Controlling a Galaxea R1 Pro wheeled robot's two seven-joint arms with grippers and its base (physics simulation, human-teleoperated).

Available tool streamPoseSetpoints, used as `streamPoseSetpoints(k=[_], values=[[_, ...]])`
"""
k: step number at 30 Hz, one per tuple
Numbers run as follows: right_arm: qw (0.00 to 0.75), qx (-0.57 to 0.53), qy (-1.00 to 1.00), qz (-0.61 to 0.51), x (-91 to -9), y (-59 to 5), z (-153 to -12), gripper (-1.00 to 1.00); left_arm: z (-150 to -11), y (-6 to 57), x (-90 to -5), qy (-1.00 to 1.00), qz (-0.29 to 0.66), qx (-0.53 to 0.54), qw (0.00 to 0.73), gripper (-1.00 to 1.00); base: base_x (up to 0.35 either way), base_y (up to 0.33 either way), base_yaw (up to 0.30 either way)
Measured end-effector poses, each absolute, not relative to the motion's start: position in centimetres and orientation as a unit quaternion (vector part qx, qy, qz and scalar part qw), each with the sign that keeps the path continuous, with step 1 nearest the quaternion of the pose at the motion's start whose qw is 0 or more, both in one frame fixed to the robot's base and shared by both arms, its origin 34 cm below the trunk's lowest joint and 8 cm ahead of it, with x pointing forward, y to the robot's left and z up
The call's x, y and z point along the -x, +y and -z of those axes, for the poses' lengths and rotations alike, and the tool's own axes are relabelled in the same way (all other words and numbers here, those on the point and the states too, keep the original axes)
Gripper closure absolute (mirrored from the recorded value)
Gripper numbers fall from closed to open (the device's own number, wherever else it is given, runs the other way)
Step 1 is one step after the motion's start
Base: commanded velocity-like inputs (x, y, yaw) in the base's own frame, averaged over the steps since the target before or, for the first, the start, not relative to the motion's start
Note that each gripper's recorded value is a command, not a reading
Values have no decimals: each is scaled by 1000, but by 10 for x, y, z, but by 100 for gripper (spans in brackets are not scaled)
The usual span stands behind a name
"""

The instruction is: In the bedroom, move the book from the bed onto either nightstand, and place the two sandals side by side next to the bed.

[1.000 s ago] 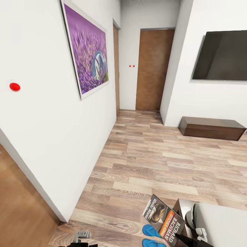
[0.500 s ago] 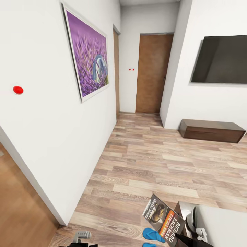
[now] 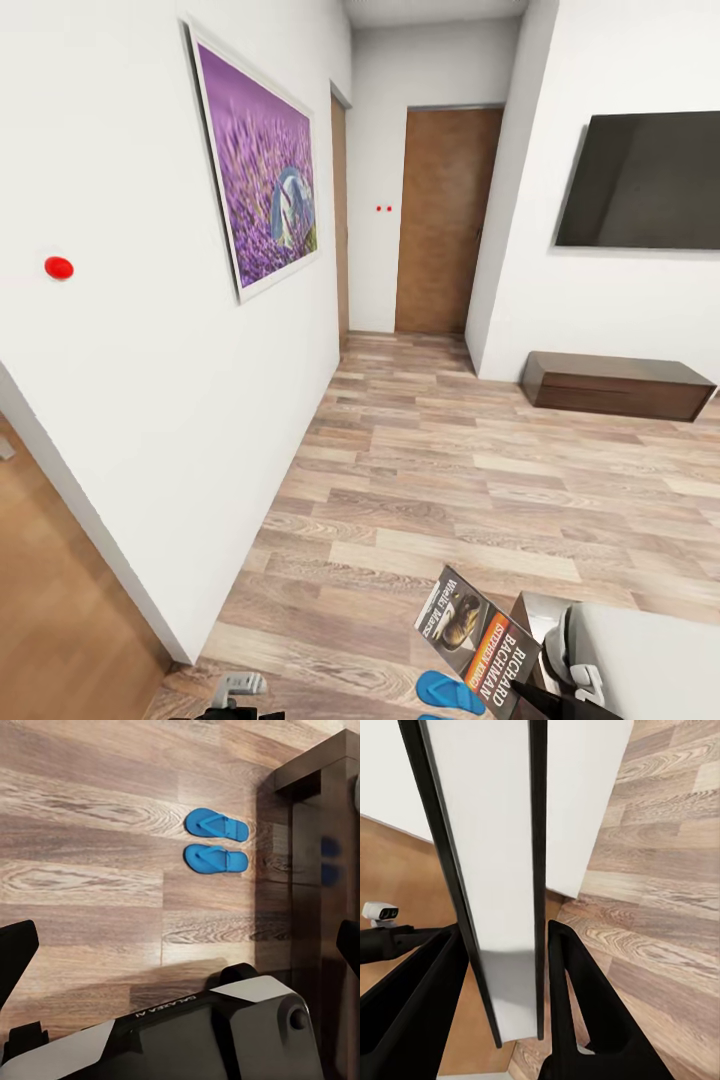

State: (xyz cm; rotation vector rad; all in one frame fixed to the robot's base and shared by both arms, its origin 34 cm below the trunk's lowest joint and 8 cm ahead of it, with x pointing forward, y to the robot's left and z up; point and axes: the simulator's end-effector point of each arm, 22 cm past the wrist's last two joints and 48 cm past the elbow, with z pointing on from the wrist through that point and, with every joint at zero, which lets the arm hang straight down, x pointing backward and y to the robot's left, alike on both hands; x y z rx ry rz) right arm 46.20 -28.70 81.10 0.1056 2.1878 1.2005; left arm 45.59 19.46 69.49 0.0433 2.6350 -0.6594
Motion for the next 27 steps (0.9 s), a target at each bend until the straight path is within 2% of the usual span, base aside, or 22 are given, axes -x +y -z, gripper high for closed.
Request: streamPoseSetpoints(k=[27], values=[[333,-30,824,-457,-469,-287,-825,100,-709,195,-468,944,237,-21,230,-100,0,0,0]])
